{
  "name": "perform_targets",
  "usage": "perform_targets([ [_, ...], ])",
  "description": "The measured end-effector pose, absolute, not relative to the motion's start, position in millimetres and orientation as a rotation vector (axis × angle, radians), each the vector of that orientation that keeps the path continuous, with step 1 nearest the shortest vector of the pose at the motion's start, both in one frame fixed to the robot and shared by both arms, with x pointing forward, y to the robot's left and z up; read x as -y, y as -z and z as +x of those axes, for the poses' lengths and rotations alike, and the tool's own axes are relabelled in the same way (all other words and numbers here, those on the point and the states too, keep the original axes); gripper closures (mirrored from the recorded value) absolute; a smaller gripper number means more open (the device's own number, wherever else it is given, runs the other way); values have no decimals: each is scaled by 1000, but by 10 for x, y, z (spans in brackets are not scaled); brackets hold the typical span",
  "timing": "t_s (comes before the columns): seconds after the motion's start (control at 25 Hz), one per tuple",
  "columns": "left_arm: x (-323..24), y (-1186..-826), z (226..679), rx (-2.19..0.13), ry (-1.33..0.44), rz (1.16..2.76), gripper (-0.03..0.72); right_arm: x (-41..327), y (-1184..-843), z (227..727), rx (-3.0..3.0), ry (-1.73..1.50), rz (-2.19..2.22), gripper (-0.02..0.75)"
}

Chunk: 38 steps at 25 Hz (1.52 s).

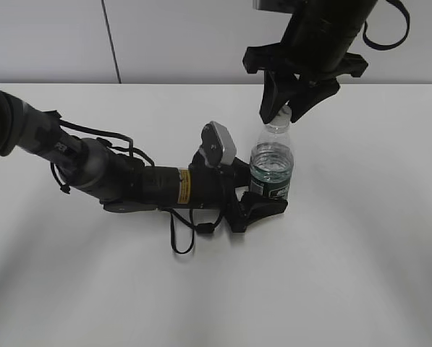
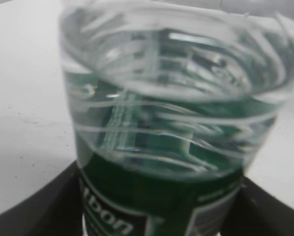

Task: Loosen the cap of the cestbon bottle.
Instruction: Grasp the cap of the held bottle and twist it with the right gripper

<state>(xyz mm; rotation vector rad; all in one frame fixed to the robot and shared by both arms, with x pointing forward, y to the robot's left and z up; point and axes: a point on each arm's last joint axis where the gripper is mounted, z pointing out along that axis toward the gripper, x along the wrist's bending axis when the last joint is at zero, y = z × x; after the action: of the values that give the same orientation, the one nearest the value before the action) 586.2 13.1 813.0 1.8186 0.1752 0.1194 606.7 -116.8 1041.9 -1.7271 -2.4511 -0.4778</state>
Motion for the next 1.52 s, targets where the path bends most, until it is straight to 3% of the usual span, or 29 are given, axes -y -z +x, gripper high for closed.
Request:
perform_targets([
  [0.24, -131, -8130, 5862, -175, -119, 1819, 165, 1169, -10419, 6068, 2600, 492, -1541, 435],
  [0.52, -131, -8129, 5861, -173, -119, 1820, 165, 1174, -10417, 6066, 2991, 510, -837, 435],
  [1.2, -129, -8128, 5848, -153, -114, 1823, 165, 1186, -10450, 6030, 3037, 511, -699, 435],
  [1.52, -129, -8128, 5848, -157, -112, 1823, 165, 1180, -10530, 6042, 3166, 571, -393, 443],
])
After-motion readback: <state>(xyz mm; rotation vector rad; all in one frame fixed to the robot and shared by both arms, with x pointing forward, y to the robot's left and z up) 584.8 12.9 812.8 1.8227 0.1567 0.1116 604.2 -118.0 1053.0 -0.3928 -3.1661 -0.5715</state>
